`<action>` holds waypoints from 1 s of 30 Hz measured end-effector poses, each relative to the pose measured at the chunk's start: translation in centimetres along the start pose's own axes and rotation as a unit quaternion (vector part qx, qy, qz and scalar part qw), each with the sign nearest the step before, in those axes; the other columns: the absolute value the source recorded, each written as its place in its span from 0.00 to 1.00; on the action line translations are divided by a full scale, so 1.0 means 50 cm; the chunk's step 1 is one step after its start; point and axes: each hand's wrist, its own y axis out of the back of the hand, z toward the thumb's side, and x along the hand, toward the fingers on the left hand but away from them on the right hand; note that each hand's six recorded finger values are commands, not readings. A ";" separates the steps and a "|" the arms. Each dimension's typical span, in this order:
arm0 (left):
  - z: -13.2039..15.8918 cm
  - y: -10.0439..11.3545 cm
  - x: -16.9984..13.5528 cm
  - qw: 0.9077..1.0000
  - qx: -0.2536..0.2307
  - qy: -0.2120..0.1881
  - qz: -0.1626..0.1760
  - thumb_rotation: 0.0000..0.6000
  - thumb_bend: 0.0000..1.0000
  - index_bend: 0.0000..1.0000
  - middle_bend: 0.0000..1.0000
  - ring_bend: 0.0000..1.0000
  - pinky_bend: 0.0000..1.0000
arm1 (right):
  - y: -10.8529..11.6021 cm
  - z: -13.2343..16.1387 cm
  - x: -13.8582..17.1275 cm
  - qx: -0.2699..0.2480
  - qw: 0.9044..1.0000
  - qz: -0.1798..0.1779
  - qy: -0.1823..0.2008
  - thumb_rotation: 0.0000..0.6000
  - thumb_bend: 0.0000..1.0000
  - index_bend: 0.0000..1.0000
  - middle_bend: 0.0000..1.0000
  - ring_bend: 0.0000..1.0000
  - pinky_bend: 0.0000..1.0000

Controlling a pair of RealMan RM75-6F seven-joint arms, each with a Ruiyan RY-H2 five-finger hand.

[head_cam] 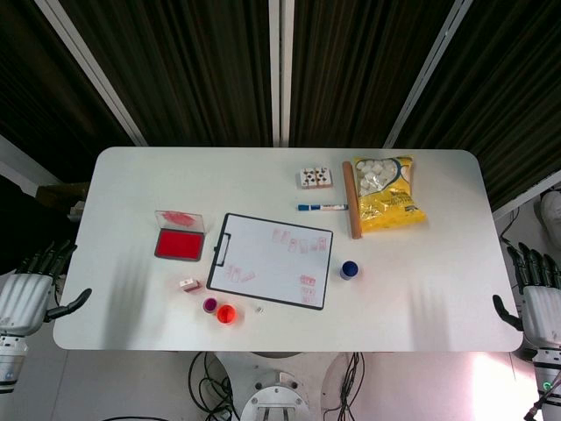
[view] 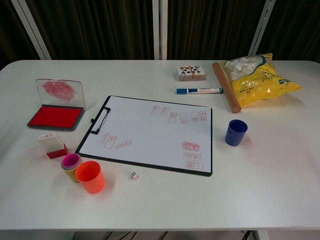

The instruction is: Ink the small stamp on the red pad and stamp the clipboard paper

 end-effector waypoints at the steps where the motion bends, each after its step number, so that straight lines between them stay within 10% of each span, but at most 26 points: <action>1: 0.000 0.000 0.000 1.000 0.000 0.000 0.000 0.00 0.16 0.13 0.10 0.08 0.20 | 0.000 0.000 0.000 0.000 1.000 0.000 0.000 1.00 0.22 0.00 0.00 0.00 0.00; 19: 0.012 0.004 -0.010 1.000 0.002 -0.007 -0.001 0.04 0.12 0.13 0.10 0.08 0.20 | 0.006 -0.002 0.006 -0.005 1.000 -0.005 0.001 1.00 0.22 0.00 0.00 0.00 0.00; 30: 0.079 -0.007 0.024 0.999 -0.019 -0.025 -0.006 0.52 0.11 0.15 0.10 0.08 0.20 | 0.009 -0.008 0.000 -0.001 1.000 0.001 -0.003 1.00 0.23 0.00 0.00 0.00 0.00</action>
